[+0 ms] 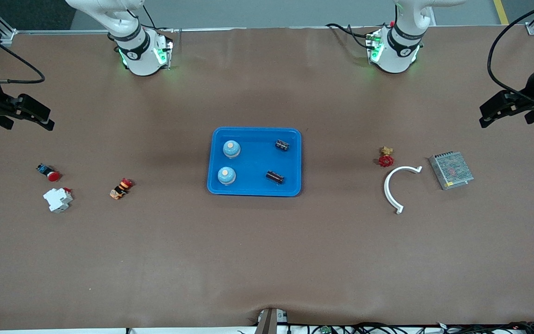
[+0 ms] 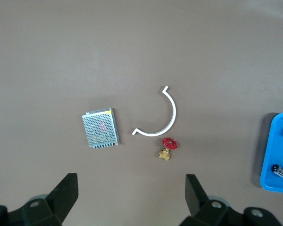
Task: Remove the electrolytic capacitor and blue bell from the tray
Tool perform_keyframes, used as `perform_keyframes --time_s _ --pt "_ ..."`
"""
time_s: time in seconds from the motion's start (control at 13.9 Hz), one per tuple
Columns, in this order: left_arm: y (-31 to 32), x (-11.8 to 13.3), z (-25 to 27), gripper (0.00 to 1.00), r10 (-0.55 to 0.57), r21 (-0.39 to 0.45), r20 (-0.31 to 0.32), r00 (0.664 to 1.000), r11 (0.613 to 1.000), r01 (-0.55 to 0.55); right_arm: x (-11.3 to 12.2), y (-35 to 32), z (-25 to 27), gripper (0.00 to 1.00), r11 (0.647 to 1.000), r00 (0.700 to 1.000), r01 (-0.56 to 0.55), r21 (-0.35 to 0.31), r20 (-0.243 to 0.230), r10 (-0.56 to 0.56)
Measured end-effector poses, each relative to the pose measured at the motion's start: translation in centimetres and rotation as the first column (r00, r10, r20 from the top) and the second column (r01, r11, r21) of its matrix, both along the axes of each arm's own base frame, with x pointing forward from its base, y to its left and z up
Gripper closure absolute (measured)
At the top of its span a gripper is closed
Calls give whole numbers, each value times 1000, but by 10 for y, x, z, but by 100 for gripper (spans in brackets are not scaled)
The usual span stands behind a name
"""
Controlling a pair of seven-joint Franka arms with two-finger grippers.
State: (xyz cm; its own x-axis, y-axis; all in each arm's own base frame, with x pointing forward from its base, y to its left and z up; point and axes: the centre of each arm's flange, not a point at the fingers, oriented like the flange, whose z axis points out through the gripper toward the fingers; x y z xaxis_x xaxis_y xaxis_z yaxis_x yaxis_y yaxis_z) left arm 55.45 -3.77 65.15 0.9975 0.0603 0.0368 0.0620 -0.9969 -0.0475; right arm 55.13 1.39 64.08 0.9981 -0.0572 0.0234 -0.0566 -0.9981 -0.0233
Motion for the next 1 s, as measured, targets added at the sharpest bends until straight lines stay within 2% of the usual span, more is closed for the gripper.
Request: perform_keyframes --time_s 0.43,0.5,0.65,0.79,1.0 --pt "-3 0 -1 0 -5 0 -5 1000 1000 5 1 1 1 0 1000 1000 -4 0 6 4" --pt "-6 2 -8 0 -10 1 -23 1000 1000 10 1 1 1 0 1000 1000 -4 0 6 4" --pt "-18 9 -41 0 -28 -6 -98 995 1000 28 1 1 0 0 1000 1000 -4 0 6 4" --pt "-55 17 -78 0 -47 -26 -157 987 999 43 0 1 -4 0 1000 1000 -2 1 -3 2" --pt "-130 22 -122 0 -29 -23 -182 983 999 25 4 6 -26 0 998 999 50 34 -15 -50"
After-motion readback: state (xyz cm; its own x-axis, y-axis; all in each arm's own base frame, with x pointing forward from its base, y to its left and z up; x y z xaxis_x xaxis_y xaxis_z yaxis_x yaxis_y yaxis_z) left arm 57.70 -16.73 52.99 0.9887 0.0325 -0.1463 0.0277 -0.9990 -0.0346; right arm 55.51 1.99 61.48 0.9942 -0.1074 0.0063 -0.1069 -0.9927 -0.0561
